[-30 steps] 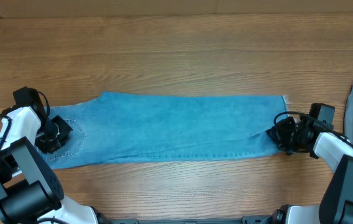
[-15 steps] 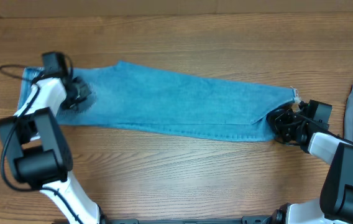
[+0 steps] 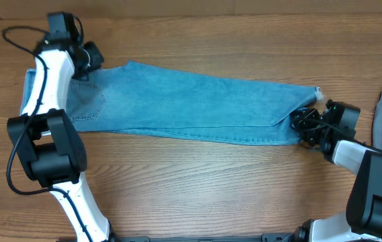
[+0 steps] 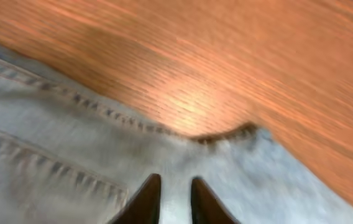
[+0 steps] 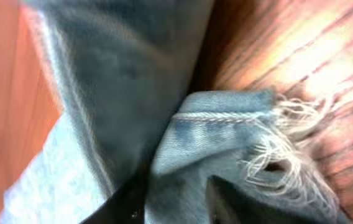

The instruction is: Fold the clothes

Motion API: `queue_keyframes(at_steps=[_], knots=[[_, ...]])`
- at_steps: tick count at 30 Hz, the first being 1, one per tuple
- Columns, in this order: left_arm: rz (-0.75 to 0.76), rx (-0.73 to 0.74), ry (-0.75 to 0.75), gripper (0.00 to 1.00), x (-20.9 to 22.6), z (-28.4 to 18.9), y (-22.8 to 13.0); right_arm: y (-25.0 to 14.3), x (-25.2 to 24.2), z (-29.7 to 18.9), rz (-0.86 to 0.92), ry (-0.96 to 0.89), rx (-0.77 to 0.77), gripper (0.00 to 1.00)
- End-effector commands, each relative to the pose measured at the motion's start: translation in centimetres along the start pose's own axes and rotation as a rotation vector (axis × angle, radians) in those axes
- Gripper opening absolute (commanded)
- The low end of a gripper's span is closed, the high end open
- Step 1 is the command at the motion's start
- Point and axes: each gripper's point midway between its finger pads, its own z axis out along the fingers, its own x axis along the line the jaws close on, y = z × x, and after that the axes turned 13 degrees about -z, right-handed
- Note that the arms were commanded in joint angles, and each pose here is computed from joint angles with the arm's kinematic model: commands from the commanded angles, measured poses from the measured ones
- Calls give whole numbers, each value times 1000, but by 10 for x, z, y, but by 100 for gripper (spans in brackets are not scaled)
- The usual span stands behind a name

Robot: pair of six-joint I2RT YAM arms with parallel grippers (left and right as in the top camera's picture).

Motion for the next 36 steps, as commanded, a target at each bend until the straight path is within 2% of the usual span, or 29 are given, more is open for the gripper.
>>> queue_keyframes(at_steps=[1, 4, 6, 8, 14, 16, 21, 27, 36], knots=[[122, -71, 42, 40, -2, -42, 33, 19, 6, -5, -96, 50, -3, 42], [125, -107, 110, 62, 14, -69, 50, 34, 19, -15, -134, 112, 21, 48], [104, -127, 136, 70, 29, -79, 62, 45, 26, -24, -165, 116, 32, 49], [69, -123, 144, 73, 47, -80, 69, 55, 35, -33, -180, 113, 48, 50], [-34, -17, 144, 78, 108, -61, 71, 59, 65, -51, -151, 179, 139, 52], [-73, 15, 164, 82, 130, -51, 70, 53, 72, -52, -143, 210, 165, 54], [-168, 84, 188, 86, 180, -24, 66, 32, 68, -55, -134, 202, 243, 56], [-230, 84, 50, 87, 187, 0, 77, 12, 63, -60, -161, 195, 317, 56], [-180, 26, 34, 90, 190, 22, 93, 1, 60, -63, -144, 184, 362, 56]])
